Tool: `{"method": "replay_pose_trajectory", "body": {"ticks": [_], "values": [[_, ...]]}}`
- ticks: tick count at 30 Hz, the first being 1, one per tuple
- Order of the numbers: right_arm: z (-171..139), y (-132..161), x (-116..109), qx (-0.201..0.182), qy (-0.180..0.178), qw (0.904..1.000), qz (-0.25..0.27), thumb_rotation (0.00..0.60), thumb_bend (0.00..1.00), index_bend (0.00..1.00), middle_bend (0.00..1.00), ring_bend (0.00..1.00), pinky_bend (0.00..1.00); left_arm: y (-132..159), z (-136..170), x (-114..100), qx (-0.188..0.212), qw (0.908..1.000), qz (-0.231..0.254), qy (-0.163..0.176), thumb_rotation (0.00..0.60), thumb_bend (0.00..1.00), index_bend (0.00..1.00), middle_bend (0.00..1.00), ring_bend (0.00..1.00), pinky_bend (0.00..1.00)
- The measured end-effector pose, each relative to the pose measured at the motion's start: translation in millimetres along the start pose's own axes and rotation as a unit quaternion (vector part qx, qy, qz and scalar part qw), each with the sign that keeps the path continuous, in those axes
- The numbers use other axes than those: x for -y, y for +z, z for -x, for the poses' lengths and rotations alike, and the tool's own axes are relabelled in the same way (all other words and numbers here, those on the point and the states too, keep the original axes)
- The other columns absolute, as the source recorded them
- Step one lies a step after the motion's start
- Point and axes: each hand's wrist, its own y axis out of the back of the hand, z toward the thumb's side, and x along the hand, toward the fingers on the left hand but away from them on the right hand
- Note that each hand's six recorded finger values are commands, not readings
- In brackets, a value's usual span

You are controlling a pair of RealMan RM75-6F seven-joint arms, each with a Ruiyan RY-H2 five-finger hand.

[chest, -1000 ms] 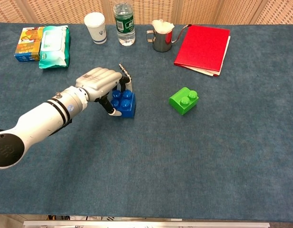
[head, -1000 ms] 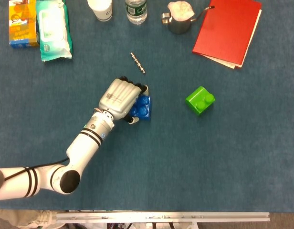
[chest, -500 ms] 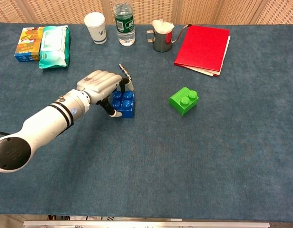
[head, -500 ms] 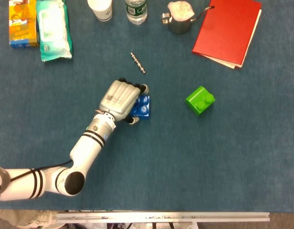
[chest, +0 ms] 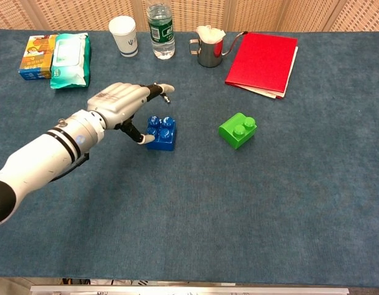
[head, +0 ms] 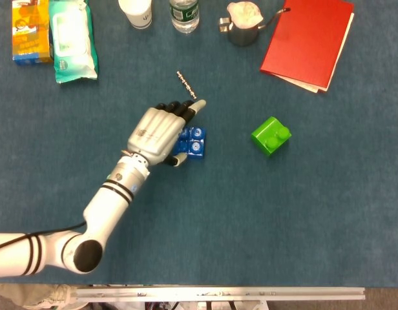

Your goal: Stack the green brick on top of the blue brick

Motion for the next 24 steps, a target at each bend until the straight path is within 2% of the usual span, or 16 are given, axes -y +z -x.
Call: {"method": "replay_pose_trajectory", "body": {"ticks": [6, 12, 19, 24], "values": [[3, 2, 4, -0.004, 0.008, 1.0, 0.002, 0.6, 0.07, 0.29, 0.36, 0.3, 0.45, -22, 21, -24, -0.016, 0.9987, 0.006, 0.048, 0.6, 0.22, 0.06, 0.15, 0.18, 0.26], [5, 6, 10, -0.007, 0.019, 0.9998, 0.001, 0.6, 0.07, 0.29, 0.36, 0.3, 0.45, -64, 55, -49, -0.056, 0.9927, 0.001, 0.106, 0.6, 0.22, 0.07, 0.16, 0.18, 0.26], [11, 19, 15, -0.03, 0.034, 0.999, 0.004, 0.6, 0.07, 0.29, 0.36, 0.3, 0.45, -127, 111, -67, -0.13, 0.9783, 0.013, 0.161, 0.6, 0.22, 0.09, 0.19, 0.18, 0.26], [18, 32, 19, -0.053, 0.044, 0.9976, 0.001, 0.6, 0.07, 0.29, 0.37, 0.3, 0.45, -161, 154, -69, -0.176, 0.9675, 0.013, 0.181, 0.6, 0.22, 0.11, 0.2, 0.18, 0.26]]}}
